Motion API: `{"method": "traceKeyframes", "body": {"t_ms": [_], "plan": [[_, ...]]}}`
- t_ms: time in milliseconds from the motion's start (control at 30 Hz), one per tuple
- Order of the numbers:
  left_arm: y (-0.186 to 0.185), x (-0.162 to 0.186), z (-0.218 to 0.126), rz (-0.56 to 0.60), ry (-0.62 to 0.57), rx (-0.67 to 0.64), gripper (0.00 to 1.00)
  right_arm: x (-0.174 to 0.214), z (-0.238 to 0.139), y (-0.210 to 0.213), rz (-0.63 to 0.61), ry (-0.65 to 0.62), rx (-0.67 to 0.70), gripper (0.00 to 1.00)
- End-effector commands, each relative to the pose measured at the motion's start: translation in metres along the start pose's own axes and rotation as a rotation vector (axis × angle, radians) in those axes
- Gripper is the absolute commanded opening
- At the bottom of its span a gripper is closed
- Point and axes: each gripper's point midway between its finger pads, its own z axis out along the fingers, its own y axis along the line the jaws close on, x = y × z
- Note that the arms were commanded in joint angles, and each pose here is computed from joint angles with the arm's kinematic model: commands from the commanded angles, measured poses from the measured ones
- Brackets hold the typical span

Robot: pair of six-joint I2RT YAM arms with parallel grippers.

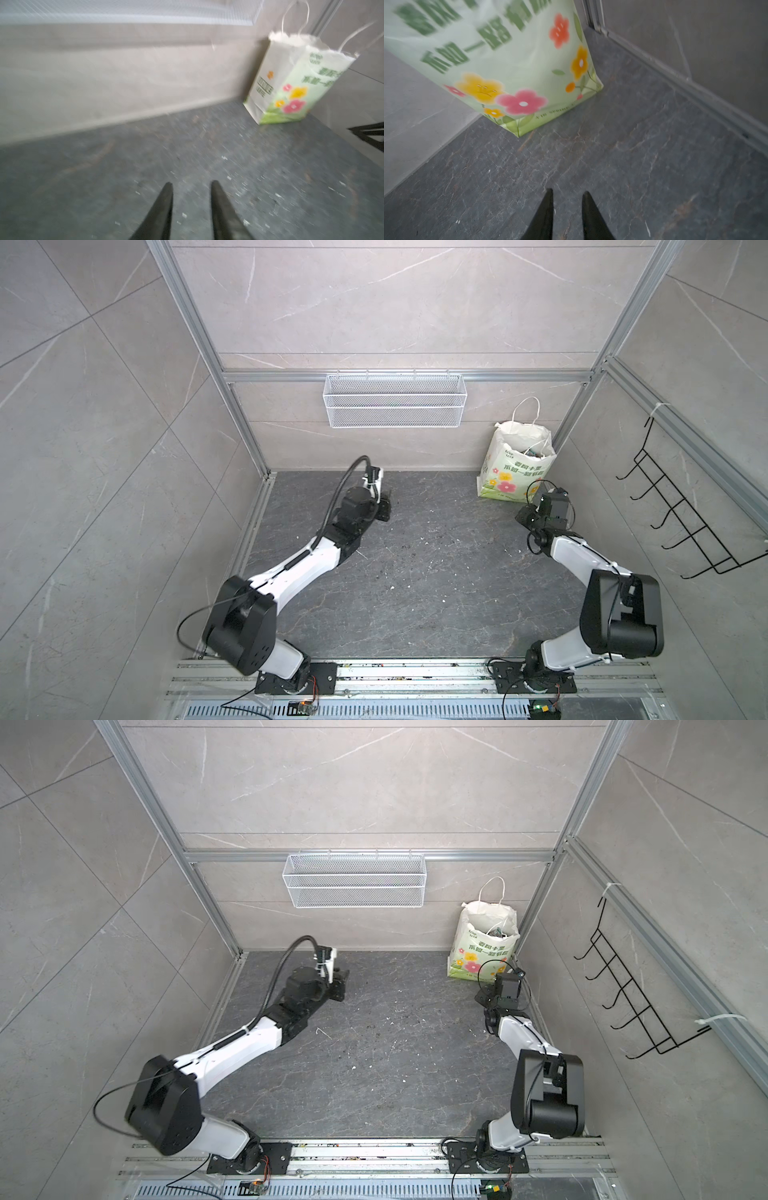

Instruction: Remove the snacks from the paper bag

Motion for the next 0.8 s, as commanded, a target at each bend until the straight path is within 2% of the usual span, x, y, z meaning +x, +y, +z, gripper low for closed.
{"method": "traceKeyframes", "body": {"t_ms": [0,133,300,533,667,767], "plan": [[-0.027,0.027,0.019,0.008,0.122,0.071,0.22,-0.013,0.010,-0.006,0.083,0.034,-0.006,0.20],[-0.045,0.041,0.026,-0.005,0.148,0.107,0.21,-0.028,0.027,-0.027,0.091,0.043,0.041,0.16],[-0.039,0.059,0.022,0.004,0.188,0.084,0.19,-0.047,0.050,-0.058,0.091,0.034,0.117,0.15],[-0.025,0.069,0.004,0.009,0.178,0.033,0.19,-0.070,0.095,-0.054,-0.001,0.116,0.107,0.17],[-0.020,0.076,-0.001,0.005,0.175,0.015,0.19,-0.083,0.118,-0.061,0.007,0.109,0.137,0.16],[-0.018,0.076,-0.005,0.010,0.177,0.007,0.19,-0.096,0.133,-0.055,0.013,0.100,0.095,0.19]]}}
